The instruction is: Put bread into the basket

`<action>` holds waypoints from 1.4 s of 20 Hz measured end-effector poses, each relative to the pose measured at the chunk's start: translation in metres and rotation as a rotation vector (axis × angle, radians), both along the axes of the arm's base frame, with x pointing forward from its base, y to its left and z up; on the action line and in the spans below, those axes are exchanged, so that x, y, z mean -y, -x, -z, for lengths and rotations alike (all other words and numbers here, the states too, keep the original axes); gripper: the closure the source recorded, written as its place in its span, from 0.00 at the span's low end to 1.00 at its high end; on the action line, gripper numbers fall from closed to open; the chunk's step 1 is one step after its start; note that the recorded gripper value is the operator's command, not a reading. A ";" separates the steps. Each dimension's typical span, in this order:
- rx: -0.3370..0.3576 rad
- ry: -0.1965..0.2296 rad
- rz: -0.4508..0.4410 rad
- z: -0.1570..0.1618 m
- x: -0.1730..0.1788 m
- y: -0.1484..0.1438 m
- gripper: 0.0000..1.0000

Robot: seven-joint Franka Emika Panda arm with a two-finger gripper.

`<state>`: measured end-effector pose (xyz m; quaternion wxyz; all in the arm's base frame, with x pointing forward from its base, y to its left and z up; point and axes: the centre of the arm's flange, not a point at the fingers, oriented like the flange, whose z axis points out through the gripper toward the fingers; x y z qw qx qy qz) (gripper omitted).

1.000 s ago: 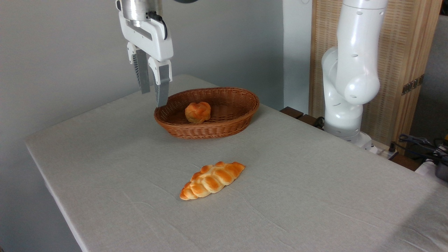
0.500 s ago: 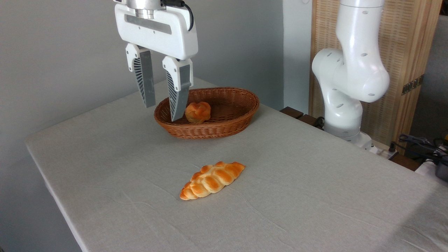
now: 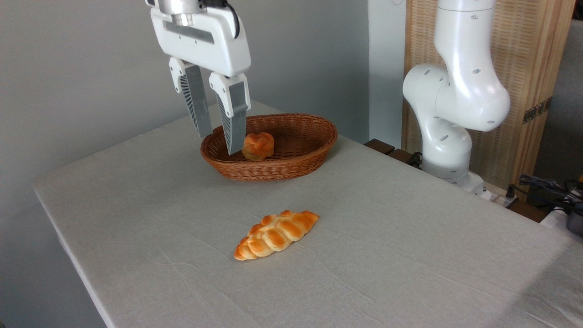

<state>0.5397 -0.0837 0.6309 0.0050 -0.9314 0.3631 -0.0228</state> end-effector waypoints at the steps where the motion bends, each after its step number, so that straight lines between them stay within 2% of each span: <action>1: -0.003 -0.001 -0.001 0.002 0.000 -0.002 0.00; 11: -0.002 0.000 -0.024 0.001 -0.012 -0.006 0.00; 15: -0.028 -0.002 -0.037 0.004 -0.012 -0.007 0.00; 21: -0.006 0.001 -0.054 -0.009 -0.022 -0.011 0.00; 28: -0.004 0.001 -0.046 -0.010 -0.020 -0.010 0.00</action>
